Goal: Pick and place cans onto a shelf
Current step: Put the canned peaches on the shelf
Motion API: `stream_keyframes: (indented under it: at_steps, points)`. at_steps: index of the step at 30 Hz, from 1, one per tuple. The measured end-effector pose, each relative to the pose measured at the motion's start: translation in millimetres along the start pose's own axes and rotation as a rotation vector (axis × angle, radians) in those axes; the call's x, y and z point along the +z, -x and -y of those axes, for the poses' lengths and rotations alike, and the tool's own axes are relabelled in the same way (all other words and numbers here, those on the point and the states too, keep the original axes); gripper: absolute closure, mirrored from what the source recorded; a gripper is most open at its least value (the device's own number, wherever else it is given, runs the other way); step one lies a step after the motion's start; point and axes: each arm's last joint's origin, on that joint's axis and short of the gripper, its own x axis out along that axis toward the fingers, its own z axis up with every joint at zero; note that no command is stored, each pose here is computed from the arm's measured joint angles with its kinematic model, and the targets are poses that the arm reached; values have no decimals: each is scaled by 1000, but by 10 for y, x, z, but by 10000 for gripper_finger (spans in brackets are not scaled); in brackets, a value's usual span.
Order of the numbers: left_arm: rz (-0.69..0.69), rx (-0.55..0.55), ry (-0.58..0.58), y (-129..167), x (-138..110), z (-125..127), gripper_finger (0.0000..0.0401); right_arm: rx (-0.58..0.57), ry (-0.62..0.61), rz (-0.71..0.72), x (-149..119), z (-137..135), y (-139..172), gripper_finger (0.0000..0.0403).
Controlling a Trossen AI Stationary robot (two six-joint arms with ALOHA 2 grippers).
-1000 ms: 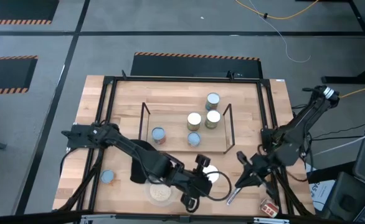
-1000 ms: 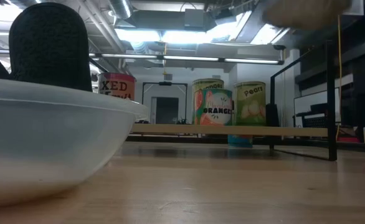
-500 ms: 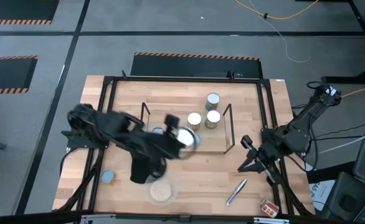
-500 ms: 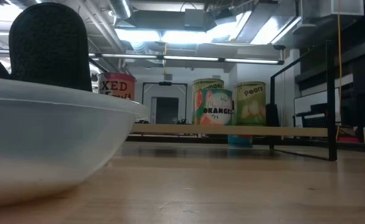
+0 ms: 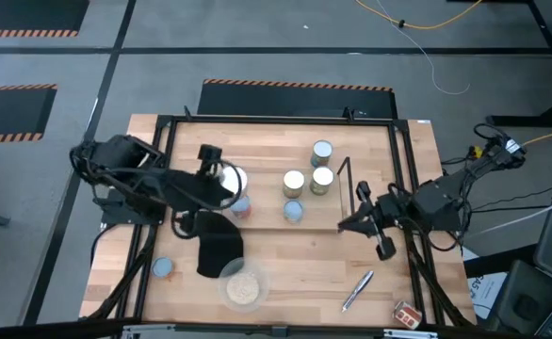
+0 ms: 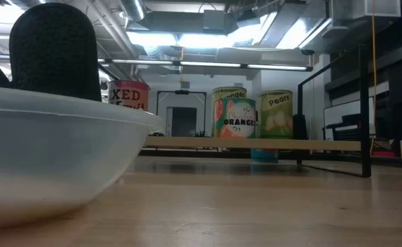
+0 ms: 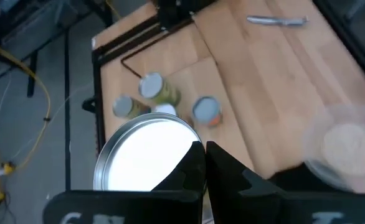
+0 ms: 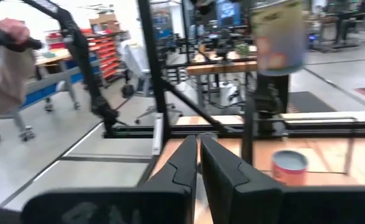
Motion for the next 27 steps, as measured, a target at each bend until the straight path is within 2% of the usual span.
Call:
stream_keyframes:
  at_steps: [7,12,15,21,27]
  points:
    - [-23,4,-33,-240,-303,124,401,-89,7,-37,-22,185,-42,376]
    - [97,-21,-20,-435,-647,134,401,-37,3,-55,-19,268,-62,376]
    - [189,-24,-8,-514,-874,56,401,-26,-1,-57,-13,311,-69,376]
    - [327,-31,-34,-737,-1275,-138,401,-76,-11,-52,-7,407,-93,376]
    - [304,-50,-40,-1044,-1625,-330,401,-114,-78,-60,-30,474,-135,376]
